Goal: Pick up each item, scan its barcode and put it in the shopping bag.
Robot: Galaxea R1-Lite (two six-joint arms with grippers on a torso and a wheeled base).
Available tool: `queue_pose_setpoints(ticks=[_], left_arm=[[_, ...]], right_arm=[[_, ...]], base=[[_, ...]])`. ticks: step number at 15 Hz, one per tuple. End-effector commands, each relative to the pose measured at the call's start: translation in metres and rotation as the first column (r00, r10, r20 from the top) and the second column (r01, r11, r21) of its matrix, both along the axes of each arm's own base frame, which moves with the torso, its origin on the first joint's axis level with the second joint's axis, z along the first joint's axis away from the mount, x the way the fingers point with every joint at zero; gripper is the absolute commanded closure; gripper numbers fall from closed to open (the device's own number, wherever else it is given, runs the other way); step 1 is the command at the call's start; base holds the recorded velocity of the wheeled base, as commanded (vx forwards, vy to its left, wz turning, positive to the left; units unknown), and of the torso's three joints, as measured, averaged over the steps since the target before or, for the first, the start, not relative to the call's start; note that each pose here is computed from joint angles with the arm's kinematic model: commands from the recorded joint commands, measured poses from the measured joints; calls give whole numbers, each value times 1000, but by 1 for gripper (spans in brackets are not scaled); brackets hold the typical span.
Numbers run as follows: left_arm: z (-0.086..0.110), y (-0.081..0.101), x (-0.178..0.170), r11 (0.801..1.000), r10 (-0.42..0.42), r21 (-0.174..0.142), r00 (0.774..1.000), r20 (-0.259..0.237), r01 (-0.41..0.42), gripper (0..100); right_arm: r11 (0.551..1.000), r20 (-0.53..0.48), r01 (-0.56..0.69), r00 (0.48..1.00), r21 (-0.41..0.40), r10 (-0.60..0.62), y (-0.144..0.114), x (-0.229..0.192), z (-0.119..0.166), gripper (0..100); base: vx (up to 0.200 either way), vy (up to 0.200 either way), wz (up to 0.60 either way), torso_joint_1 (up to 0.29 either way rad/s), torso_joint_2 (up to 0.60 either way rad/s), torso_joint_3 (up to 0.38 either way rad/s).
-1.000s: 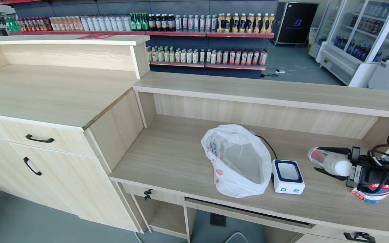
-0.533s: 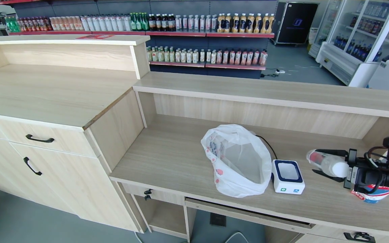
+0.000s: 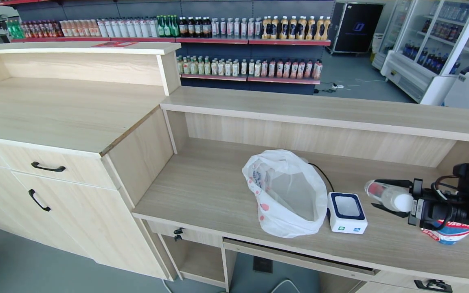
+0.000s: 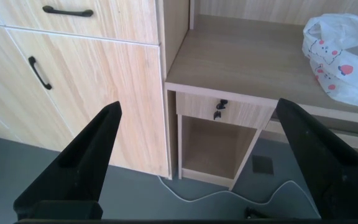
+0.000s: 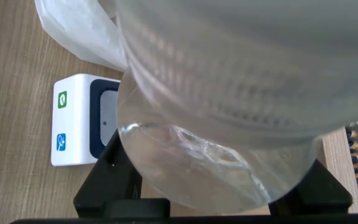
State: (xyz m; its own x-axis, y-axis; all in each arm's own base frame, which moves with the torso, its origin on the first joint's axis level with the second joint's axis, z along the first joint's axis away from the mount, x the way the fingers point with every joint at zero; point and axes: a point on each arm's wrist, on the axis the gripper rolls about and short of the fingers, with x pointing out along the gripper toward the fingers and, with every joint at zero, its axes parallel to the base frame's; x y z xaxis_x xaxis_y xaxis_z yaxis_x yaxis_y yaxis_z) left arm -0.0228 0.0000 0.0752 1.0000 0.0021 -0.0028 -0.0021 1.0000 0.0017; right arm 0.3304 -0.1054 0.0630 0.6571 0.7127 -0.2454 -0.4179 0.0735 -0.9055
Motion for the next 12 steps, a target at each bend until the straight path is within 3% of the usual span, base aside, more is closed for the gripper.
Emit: queue_pose_setpoints(ticks=[1,12], left_arm=[[0,0,0,1000,1,0,1000,0,-1,0],[0,0,0,1000,1,0,1000,1,-1,0]], right_arm=[[1000,0,-13,1000,0,13,2,8,-4,100],[998,-4,-65,998,10,65,17,27,-11,100]], base=[[0,0,0,0,0,0],[0,0,0,0,0,0]])
